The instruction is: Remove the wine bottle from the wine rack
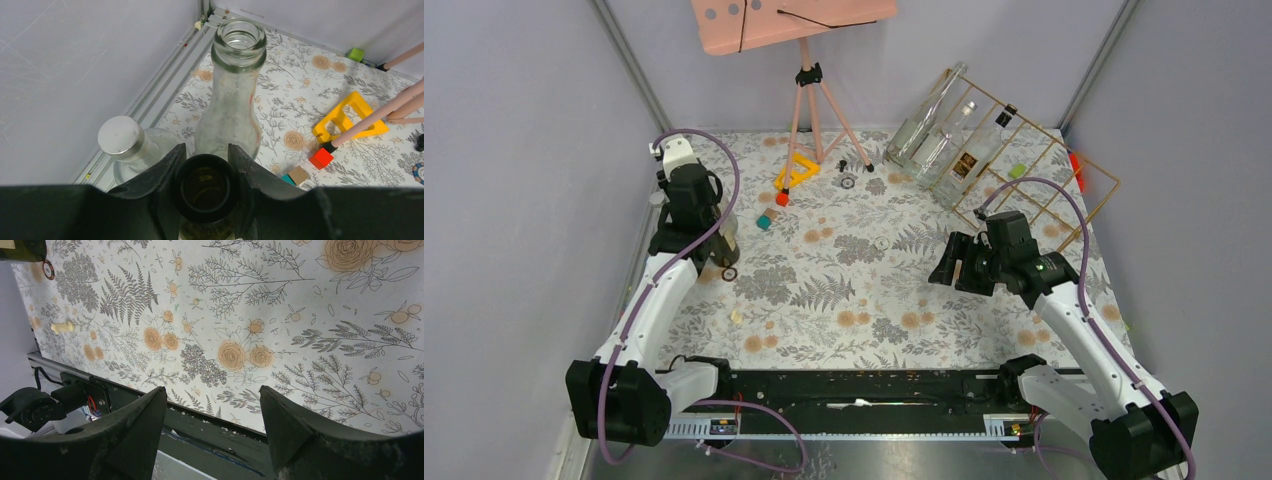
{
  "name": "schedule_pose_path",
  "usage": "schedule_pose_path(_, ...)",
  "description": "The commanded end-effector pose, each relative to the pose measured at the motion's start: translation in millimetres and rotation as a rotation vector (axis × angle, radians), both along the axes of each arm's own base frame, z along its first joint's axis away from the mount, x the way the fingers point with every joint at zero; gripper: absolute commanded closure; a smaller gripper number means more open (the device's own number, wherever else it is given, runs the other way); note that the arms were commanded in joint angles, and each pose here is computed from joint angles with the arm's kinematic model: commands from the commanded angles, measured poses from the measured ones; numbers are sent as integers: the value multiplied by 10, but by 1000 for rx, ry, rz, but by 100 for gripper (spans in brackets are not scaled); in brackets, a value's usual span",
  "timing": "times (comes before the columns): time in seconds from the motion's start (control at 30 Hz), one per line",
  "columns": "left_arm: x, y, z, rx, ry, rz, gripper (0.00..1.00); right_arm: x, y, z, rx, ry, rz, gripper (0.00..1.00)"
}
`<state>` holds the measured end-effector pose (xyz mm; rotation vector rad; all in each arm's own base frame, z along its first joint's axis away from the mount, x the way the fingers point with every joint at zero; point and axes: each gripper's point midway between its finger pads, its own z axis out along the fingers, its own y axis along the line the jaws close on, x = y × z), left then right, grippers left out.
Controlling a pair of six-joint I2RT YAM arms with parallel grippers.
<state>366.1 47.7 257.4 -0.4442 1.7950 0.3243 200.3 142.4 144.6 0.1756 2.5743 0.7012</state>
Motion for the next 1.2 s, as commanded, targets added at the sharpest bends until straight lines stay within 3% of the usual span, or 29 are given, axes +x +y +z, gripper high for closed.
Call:
schedule_pose_path(0.0, -46, 187, 389, 33, -128, 97, 100, 8, 28, 59, 22, -31, 19, 25)
schedule_pose_path(0.23, -14, 161, 319, 22, -104, 85, 100, -18, 25, 56, 23, -33, 24, 25)
schedule_pose_path(0.6, 13, 119, 279, -9, -80, 75, 48, -35, 16, 49, 19, -39, 32, 25)
schedule_pose_path(1.17, -40, -43, 682, -61, -94, -16, 24, -11, -54, 164, -13, -69, 13, 25)
